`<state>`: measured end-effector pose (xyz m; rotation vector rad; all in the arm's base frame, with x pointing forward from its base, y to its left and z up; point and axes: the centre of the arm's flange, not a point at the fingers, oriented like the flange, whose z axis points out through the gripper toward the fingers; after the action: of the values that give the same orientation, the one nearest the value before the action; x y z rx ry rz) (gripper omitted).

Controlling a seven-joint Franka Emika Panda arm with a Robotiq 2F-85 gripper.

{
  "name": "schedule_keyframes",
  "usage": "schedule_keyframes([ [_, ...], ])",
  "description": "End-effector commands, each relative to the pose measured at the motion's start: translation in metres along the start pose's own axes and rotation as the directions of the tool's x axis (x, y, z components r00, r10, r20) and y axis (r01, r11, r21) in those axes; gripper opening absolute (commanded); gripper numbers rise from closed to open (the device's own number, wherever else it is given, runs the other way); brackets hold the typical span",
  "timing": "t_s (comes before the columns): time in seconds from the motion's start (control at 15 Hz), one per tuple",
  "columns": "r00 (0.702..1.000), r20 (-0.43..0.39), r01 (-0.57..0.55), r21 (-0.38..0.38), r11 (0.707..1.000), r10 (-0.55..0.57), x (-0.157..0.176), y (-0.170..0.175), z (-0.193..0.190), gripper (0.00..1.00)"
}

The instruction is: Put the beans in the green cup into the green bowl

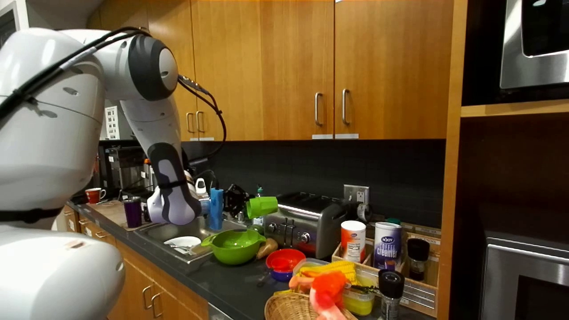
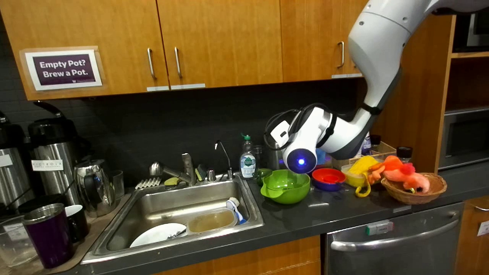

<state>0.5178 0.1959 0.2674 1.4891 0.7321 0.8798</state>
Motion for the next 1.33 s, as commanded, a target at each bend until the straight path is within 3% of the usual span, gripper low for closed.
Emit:
schedule_keyframes([
  [0.0, 0.998, -0.005, 0.063, -0.063, 0.996, -0.063, 0.006, -0.011, 0.004, 0.01],
  [0.53, 0.990, -0.014, 0.136, -0.108, 0.985, -0.138, 0.010, -0.034, 0.010, 0.01],
  [1.27, 0.981, -0.014, 0.186, -0.243, 0.952, -0.196, 0.011, -0.027, 0.015, 0.01],
])
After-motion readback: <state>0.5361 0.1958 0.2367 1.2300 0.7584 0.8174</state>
